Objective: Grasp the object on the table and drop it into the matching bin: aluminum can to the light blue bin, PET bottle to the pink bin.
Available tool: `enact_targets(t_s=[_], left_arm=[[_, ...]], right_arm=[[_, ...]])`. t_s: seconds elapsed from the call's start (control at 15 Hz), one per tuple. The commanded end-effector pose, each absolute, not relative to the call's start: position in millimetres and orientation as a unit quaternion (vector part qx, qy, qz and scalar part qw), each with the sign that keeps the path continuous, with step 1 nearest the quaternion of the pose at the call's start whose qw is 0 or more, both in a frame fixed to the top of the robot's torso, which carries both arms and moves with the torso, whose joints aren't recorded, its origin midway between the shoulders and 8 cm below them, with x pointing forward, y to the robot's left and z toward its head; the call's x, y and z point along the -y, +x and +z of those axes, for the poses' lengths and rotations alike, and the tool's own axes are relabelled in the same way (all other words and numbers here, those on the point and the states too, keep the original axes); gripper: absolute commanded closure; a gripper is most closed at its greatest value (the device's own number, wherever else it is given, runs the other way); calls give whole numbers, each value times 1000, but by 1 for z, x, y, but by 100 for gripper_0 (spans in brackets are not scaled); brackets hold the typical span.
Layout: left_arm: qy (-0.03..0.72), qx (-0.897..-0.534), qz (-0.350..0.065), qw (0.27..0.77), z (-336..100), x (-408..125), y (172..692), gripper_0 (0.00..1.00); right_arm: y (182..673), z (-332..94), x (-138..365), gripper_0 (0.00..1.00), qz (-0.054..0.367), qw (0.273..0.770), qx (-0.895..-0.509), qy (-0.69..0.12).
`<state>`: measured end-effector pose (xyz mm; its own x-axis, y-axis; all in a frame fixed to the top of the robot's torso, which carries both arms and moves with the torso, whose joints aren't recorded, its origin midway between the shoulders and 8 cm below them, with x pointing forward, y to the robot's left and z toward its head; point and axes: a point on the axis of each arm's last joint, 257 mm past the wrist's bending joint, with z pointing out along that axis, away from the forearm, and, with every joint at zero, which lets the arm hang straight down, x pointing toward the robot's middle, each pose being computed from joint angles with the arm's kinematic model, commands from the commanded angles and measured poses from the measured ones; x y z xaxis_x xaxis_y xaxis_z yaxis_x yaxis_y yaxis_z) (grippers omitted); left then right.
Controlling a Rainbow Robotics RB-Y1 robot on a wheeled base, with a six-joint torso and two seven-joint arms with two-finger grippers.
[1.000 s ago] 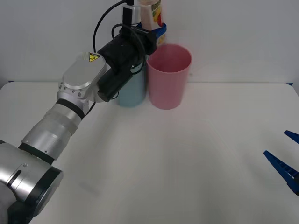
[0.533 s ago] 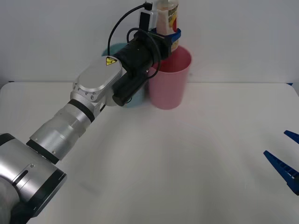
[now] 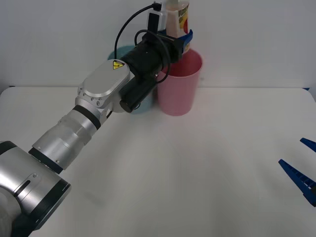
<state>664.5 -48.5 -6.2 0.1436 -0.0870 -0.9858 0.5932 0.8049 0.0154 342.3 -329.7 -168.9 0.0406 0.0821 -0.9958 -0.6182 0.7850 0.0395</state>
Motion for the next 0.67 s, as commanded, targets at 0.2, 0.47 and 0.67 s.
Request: enact_targets(t_s=[0.2,0.47,0.67], left_arm=[[191,-617,-239,725,-9,49,666,0],[188,-619,-241,724,-10,49,666,0],[183,-619,-238,726,-9,46,668,0]], right_arm=[[342,-169,330,0,253,691,-645,-208],[342,-169,330,0,253,691,-645,-208],[342,-169,330,0,253,691,-645,-208]])
